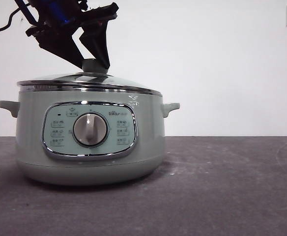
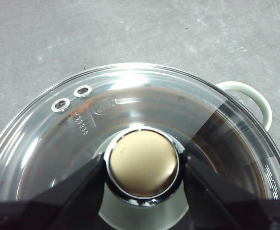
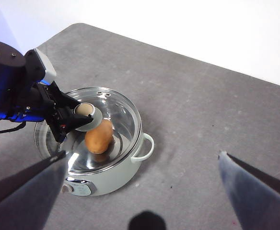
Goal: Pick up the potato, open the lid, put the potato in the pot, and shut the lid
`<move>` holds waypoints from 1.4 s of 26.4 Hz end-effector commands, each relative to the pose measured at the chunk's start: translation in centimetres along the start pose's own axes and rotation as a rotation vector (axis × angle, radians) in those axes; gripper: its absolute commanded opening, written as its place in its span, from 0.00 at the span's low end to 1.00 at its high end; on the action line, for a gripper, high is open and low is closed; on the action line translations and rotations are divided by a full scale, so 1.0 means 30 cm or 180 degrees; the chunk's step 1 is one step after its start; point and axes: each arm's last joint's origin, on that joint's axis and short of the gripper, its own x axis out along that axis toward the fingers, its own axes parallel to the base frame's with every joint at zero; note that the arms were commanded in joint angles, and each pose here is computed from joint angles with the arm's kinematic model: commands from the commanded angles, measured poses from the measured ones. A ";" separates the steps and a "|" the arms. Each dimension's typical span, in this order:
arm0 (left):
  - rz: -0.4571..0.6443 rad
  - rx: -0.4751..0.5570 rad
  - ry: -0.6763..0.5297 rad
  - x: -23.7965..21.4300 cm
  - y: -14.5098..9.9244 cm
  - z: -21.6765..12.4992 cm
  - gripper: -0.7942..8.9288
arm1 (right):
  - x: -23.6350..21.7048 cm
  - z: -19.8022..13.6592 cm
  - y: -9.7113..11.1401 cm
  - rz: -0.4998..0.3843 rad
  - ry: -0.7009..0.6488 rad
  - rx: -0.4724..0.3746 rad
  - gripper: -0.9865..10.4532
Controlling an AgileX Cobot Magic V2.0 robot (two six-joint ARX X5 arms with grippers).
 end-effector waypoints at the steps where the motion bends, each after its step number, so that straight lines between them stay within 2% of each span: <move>1: -0.0046 0.0076 0.0105 0.011 -0.005 -0.019 0.07 | -0.001 0.000 0.000 -0.0004 -0.0003 0.0059 0.55; 8: -0.0063 0.0010 0.0196 0.012 -0.006 -0.028 0.08 | -0.001 -0.006 0.000 -0.0006 0.0059 0.0091 0.55; 11: -0.0217 -0.0006 0.0241 0.012 -0.008 -0.032 0.08 | -0.001 -0.010 0.000 -0.0008 0.0095 0.0085 0.55; 16: -0.0273 -0.0011 0.0211 0.012 -0.010 -0.028 0.08 | -0.002 -0.015 -0.001 -0.0010 0.0147 0.0097 0.55; 25: -0.0243 -0.0104 0.0190 0.013 -0.001 -0.025 0.09 | -0.003 -0.030 -0.001 -0.0009 0.0290 0.0073 0.55; 26: -0.0243 -0.0103 0.0189 0.013 -0.001 -0.025 0.12 | -0.003 -0.031 -0.001 -0.0007 0.0298 0.0073 0.55; 30: -0.0236 -0.0113 0.0145 0.014 0.003 -0.020 0.38 | -0.003 -0.033 -0.001 -0.0011 0.0318 0.0089 0.55; 32: -0.0244 -0.0118 0.0070 0.011 0.003 -0.011 0.45 | -0.003 -0.033 -0.001 -0.0011 0.0318 0.0089 0.55; 37: -0.0288 -0.0135 -0.0276 -0.090 0.005 0.066 0.47 | -0.002 -0.035 -0.001 -0.0017 0.0344 0.0084 0.55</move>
